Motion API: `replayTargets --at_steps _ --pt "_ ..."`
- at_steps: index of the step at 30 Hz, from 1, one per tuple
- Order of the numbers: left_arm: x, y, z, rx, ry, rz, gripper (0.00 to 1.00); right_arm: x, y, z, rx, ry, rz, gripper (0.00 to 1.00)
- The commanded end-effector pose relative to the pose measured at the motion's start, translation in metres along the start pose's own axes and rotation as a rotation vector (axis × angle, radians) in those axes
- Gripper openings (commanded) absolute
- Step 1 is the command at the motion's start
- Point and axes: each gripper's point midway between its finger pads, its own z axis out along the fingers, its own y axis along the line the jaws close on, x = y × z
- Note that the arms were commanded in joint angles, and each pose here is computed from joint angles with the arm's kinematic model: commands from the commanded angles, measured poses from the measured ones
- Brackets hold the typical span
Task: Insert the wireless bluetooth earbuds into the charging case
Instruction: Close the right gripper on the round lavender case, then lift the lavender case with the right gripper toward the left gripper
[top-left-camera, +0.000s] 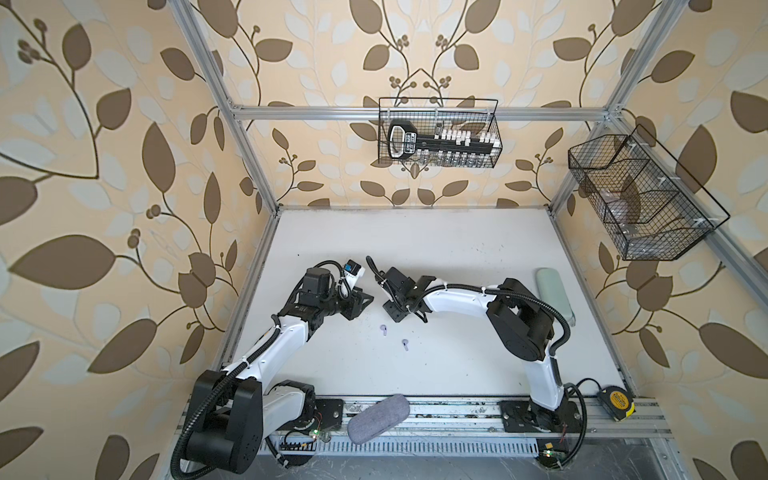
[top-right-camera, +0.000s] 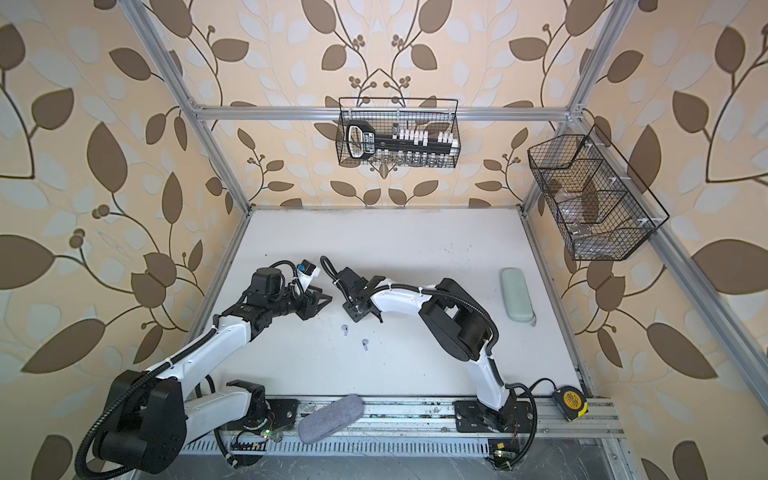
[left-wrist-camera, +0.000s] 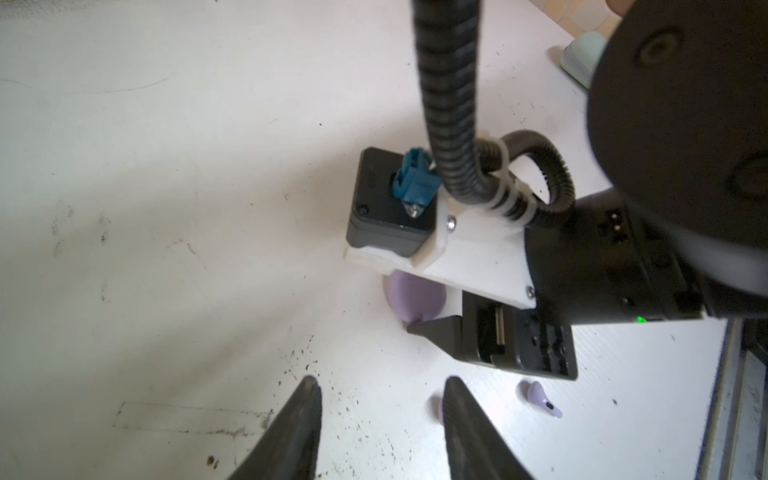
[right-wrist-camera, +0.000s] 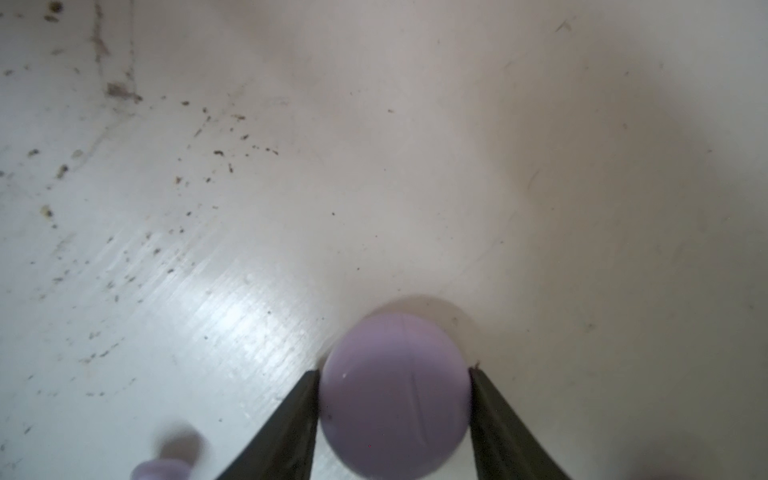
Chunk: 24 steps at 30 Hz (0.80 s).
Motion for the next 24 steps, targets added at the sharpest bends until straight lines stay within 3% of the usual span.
replayTargets --at_steps 1,9,24 --pt "-0.02 -0.003 -0.004 0.018 -0.042 0.027 0.49 0.029 0.005 0.007 -0.014 0.097 -0.053 0.53" --pt "-0.02 -0.003 -0.004 0.021 -0.042 0.029 0.49 0.026 0.006 -0.004 -0.025 0.056 -0.046 0.49" --pt "-0.027 -0.022 -0.013 0.117 0.004 0.045 0.5 0.024 0.008 -0.081 -0.03 -0.231 -0.012 0.46"
